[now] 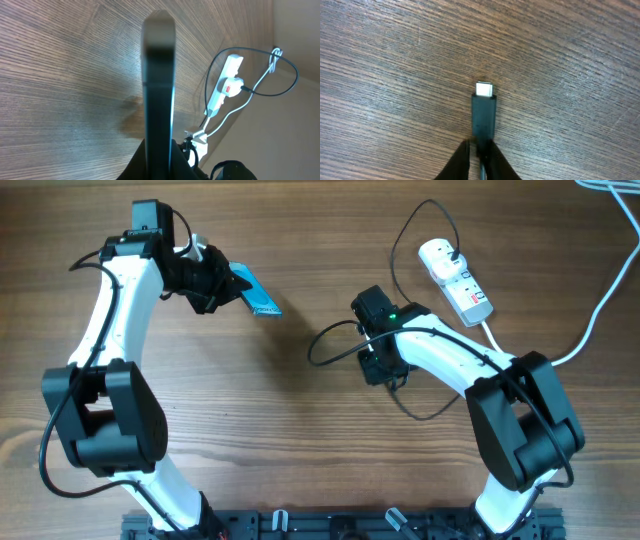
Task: Plug charger to phone and switch on socket
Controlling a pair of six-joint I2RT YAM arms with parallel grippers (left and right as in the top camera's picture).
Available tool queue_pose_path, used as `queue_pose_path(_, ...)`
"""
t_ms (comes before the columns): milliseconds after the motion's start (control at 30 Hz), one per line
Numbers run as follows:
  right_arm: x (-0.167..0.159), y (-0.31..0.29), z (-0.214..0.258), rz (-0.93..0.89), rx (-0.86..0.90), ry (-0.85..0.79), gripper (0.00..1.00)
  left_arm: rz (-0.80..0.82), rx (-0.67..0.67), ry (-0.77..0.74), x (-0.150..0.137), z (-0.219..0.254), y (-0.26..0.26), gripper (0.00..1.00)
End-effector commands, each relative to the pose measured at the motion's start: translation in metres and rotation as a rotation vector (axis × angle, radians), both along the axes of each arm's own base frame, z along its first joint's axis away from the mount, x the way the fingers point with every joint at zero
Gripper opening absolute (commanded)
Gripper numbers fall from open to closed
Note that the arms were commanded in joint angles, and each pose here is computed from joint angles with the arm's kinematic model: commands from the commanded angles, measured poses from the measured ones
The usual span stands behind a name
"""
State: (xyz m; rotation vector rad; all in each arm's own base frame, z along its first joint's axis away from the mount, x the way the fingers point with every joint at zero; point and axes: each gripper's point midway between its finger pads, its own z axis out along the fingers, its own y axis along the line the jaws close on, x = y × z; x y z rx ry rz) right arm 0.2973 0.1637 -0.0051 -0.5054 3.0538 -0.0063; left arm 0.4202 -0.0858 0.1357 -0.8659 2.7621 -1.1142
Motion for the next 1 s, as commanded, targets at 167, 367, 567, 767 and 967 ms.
queue_pose_path(167, 0.015, 0.017, 0.015, 0.001, 0.063, 0.000, 0.04, -0.232, -0.192, -0.280, 0.003, 0.049, -0.032, 0.04)
queue_pose_path(367, 0.011, 0.063, 0.117, 0.076, 0.362, -0.046, 0.04, -0.428, -0.421, -0.519, -0.010, 0.093, -0.060, 0.04)
queue_pose_path(567, -0.012, 0.085, 0.205, 0.095, 0.634, -0.134, 0.04, -0.559, -0.538, -0.666, -0.016, 0.120, -0.094, 0.04)
queue_pose_path(767, -0.016, 0.099, 0.214, 0.093, 0.665, -0.152, 0.04, -0.627, -0.554, -0.682, -0.024, 0.122, -0.119, 0.04)
queue_pose_path(967, -0.008, 0.105, 0.214, 0.012, 0.643, -0.188, 0.04, -0.627, -0.554, -0.685, -0.024, 0.122, -0.119, 0.04)
